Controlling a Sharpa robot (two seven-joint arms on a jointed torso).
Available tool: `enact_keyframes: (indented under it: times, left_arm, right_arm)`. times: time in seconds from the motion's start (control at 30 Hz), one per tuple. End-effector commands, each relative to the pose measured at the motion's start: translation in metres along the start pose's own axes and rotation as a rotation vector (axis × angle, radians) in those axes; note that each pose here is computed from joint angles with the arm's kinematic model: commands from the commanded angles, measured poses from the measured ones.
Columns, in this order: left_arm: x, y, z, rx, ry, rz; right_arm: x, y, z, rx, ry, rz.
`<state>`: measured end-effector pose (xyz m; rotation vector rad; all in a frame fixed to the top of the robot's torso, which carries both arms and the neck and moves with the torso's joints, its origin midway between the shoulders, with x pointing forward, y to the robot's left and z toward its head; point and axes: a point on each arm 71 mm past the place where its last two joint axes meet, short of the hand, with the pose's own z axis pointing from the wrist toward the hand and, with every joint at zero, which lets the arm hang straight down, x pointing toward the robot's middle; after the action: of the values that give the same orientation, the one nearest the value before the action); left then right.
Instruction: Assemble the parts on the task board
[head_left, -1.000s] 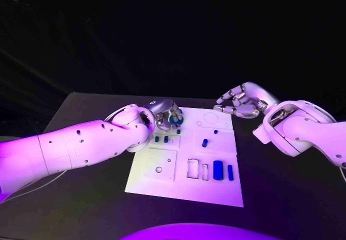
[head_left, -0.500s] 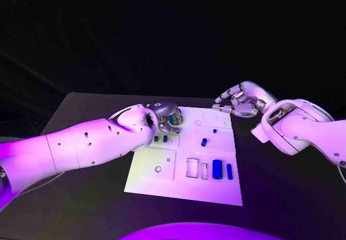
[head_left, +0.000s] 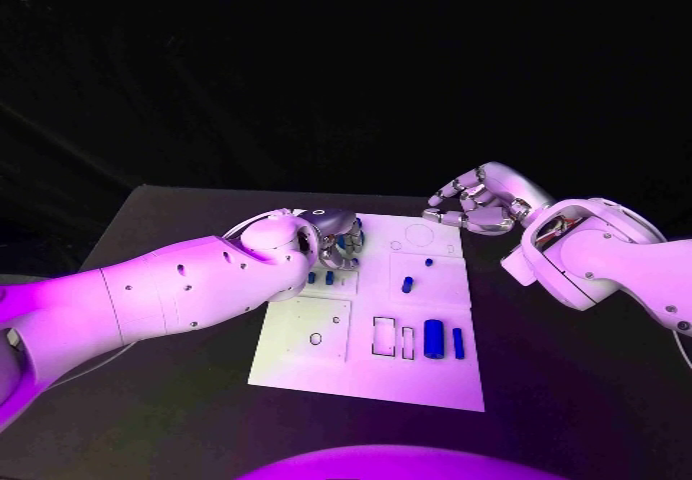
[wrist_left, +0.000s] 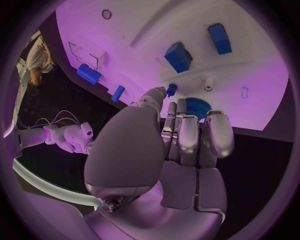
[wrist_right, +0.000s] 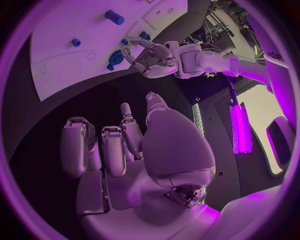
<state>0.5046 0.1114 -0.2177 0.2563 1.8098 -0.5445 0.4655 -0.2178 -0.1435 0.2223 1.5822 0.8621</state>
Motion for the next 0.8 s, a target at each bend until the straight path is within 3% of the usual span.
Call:
enact_keyframes:
  times: [0.03,0.8]
  left_arm:
    - [0.0018,-0.0018,0.0017,-0.001,0.022,0.011]
    - [0.0074,-0.0034,0.0065,0.002,0.063,0.005]
  right_arm:
    - [0.0012,0.0014,-0.0002,-0.011,0.008,-0.003]
    - [0.0018,0.0021,-0.0003,-0.012,0.011,-0.002]
